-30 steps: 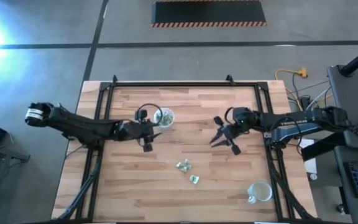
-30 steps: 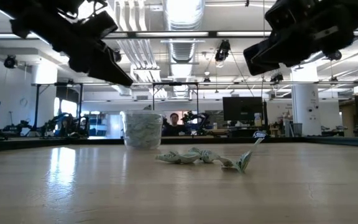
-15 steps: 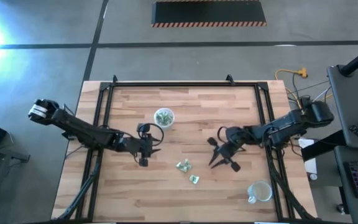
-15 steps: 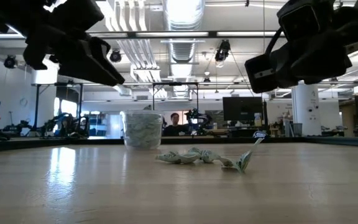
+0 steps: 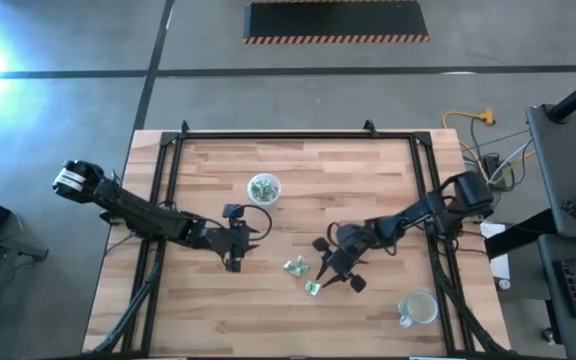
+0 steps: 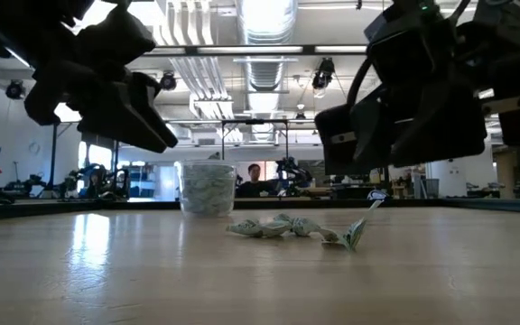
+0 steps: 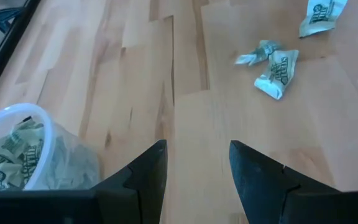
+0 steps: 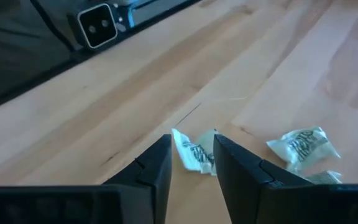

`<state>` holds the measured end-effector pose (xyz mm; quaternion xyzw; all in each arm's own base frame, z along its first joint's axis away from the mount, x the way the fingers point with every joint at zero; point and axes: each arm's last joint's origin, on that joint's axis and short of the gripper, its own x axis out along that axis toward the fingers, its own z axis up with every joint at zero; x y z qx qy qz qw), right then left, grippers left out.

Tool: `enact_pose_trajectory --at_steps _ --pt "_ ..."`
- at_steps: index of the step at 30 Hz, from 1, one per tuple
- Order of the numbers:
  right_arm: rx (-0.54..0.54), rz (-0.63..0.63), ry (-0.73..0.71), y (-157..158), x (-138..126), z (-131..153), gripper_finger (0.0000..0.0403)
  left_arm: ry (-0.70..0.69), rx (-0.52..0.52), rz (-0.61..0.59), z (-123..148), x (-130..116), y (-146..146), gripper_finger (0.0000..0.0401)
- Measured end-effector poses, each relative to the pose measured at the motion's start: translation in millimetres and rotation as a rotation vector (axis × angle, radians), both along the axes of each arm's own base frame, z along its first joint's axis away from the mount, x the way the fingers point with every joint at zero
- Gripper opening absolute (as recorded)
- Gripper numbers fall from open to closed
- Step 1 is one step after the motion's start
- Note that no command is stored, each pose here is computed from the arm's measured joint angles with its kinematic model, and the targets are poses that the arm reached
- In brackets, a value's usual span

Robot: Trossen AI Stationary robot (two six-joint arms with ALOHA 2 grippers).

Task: Pick and place Stevia / Truvia into bins
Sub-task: Put the stevia packet into the transparent container

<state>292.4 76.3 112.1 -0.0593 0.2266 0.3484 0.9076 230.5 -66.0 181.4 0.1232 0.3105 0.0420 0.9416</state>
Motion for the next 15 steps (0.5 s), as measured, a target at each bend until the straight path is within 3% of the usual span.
enact_pose_trajectory --at_steps 15 --pt "-0.010 0.007 0.056 4 10 -18 0.0148 0.004 -0.015 0.009 -3 -1 0 0.0158"
